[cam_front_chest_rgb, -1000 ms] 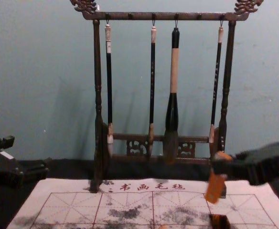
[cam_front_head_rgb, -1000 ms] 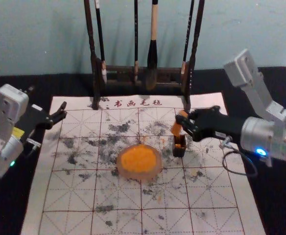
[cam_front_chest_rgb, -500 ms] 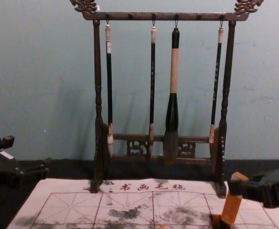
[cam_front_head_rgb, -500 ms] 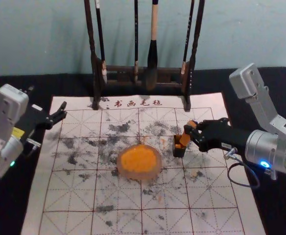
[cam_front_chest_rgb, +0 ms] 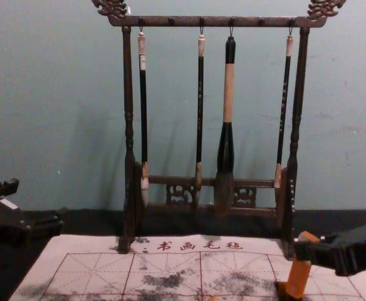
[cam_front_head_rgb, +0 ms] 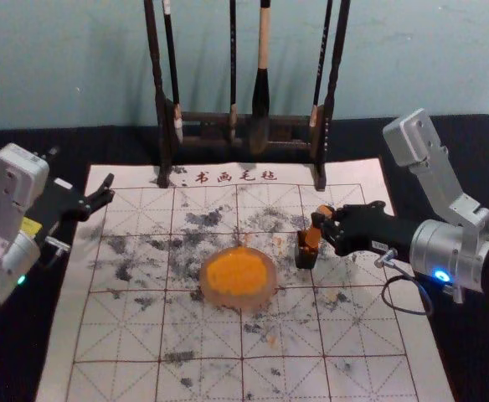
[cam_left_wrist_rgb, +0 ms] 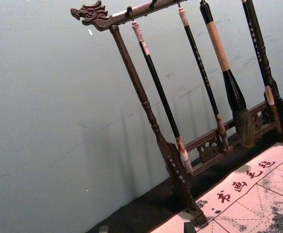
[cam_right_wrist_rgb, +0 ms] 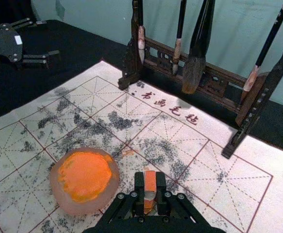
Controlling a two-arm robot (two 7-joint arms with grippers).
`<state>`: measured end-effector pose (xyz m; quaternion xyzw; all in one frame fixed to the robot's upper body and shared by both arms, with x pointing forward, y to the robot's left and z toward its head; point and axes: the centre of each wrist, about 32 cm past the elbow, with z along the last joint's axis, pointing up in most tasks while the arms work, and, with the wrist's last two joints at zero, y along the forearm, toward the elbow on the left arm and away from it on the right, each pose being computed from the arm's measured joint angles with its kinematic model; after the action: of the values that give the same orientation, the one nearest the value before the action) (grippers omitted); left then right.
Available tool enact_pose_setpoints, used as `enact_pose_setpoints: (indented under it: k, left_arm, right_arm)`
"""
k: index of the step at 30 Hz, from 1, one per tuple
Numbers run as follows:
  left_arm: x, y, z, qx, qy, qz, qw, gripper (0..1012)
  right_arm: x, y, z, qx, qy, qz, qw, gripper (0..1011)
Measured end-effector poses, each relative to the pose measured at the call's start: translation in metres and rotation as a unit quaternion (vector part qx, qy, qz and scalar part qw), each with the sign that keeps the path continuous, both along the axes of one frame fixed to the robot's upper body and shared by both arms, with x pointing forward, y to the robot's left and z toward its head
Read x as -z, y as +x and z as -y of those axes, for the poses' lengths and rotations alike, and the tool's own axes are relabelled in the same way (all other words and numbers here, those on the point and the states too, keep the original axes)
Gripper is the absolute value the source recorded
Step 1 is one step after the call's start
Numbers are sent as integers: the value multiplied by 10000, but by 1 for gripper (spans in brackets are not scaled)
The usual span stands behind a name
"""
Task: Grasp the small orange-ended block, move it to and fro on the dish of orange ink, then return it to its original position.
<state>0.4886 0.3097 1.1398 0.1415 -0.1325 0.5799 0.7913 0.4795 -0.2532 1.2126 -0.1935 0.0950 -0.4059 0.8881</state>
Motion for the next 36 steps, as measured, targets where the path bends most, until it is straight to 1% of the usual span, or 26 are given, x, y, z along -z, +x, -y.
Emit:
enact_pose_setpoints:
  k: [9,21,28,36]
  left_arm:
    - [0,0,0,0,0,0,10000,1001]
    - [0,0,0,0,0,0,10000,1001]
    - [0,0,0,0,0,0,10000,1001]
    - [0,0,0,0,0,0,10000,1001]
  right_arm:
    - [29,60,-34,-21,22,-47,10000,108]
    - [70,95,-67,-39,-73,-47,10000,108]
    - [144,106,-89,-24,-181,-13,9998,109]
    - [225,122,-125,-33,-207,-76,9998,108]
